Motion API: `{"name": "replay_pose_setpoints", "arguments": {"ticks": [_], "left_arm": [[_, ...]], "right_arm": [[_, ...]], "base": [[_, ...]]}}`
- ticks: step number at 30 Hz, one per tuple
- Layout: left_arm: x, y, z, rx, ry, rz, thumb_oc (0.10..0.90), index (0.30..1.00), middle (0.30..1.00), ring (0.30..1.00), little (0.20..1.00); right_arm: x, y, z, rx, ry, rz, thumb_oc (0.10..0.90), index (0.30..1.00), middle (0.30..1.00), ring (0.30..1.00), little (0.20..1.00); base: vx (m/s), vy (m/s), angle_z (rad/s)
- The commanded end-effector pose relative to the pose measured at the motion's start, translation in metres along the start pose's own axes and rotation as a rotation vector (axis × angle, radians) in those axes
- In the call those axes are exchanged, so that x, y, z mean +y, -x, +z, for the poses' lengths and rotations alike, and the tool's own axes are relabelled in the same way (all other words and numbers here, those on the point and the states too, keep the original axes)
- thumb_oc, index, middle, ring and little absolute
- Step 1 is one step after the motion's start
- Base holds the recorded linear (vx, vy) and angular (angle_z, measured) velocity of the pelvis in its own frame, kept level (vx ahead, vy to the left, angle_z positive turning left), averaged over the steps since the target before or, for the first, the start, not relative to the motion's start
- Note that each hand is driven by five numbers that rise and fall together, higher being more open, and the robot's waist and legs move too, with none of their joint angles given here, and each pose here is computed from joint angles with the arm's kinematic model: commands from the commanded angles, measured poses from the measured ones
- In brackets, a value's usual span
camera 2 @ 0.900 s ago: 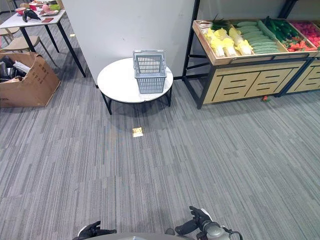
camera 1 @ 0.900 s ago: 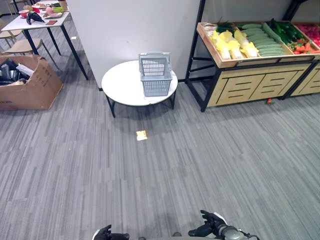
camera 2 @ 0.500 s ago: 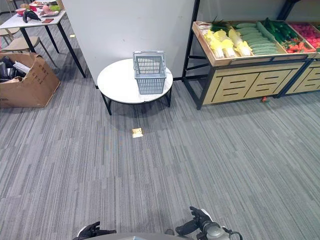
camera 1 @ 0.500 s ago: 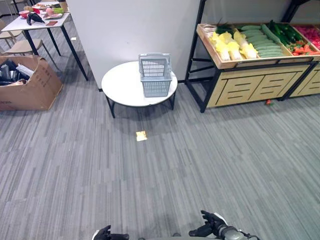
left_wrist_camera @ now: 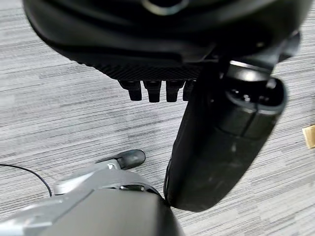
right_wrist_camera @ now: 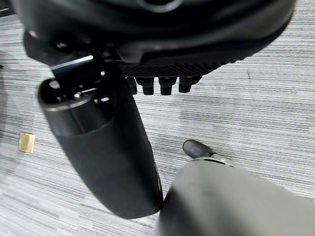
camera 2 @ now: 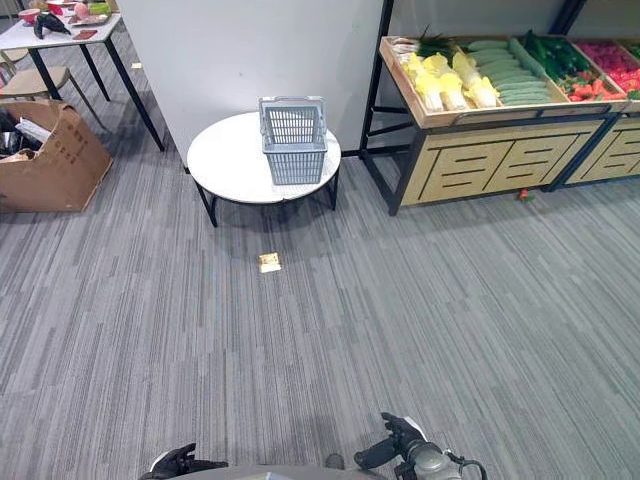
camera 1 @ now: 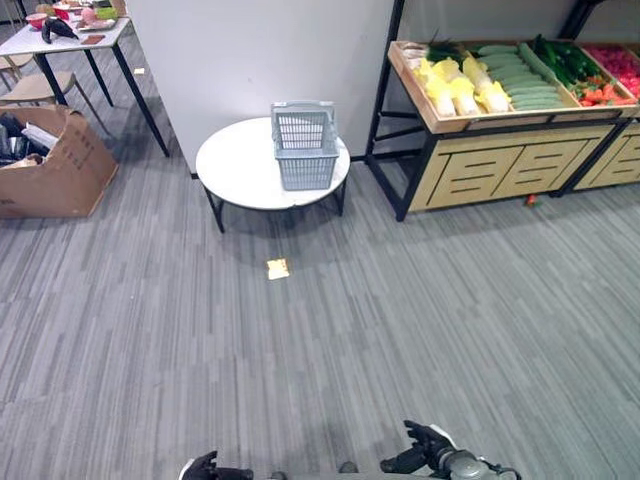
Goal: Get the vegetables into the basket
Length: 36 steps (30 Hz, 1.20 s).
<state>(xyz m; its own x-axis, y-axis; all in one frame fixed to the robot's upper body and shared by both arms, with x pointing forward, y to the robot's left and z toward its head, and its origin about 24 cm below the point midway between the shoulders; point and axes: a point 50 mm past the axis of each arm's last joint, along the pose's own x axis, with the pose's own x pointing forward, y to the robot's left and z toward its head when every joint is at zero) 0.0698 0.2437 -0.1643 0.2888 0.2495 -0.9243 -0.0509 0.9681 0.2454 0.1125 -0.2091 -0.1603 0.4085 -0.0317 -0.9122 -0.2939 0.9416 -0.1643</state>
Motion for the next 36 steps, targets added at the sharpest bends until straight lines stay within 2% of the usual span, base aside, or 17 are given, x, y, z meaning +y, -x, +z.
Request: {"name": "replay_pose_setpoints", "arguments": {"ticks": [1,10,16,19,23,27,36], "left_arm": [[0.007,-0.001,0.003,0.012,-0.013,0.024,0.9,1.0,1.0,1.0,1.0],[-0.008,-0.001,0.006,-0.001,-0.054,-0.028,0.9,1.0,1.0,1.0,1.0],[0.005,0.001,-0.011,0.054,-0.091,-0.013,0.9,1.0,1.0,1.0,1.0],[0.013,0.0,0.002,0.015,-0.14,0.0,0.9,1.0,1.0,1.0,1.0],[0.016,-0.001,0.003,0.026,-0.15,-0.001,0.9,1.0,1.0,1.0,1.0],[0.012,-0.001,0.004,0.029,-0.172,-0.008,0.9,1.0,1.0,1.0,1.0],[0.002,0.001,-0.009,0.063,-0.163,-0.034,0.9,1.0,1.0,1.0,1.0]], "right_arm": [[-0.023,0.002,-0.002,0.027,0.05,-0.056,0.9,1.0,1.0,1.0,1.0],[-0.046,0.007,-0.009,0.062,0.063,-0.117,0.9,1.0,1.0,1.0,1.0],[-0.03,0.006,-0.019,0.091,0.057,-0.067,0.9,1.0,1.0,1.0,1.0],[-0.02,0.001,-0.001,0.041,0.12,-0.025,0.9,1.0,1.0,1.0,1.0],[-0.023,-0.001,0.013,-0.001,0.129,-0.036,0.9,1.0,1.0,1.0,1.0],[-0.024,-0.002,0.027,-0.046,0.123,-0.044,0.9,1.0,1.0,1.0,1.0],[-0.033,0.001,0.022,-0.043,0.133,-0.051,0.9,1.0,1.0,1.0,1.0]], "base": [[0.03,-0.155,-0.02],[0.16,0.047,0.06],[0.36,0.395,-0.85],[0.2,0.475,-0.16],[0.25,0.376,0.03],[0.44,-0.058,0.08],[0.4,-0.245,0.58]]}}
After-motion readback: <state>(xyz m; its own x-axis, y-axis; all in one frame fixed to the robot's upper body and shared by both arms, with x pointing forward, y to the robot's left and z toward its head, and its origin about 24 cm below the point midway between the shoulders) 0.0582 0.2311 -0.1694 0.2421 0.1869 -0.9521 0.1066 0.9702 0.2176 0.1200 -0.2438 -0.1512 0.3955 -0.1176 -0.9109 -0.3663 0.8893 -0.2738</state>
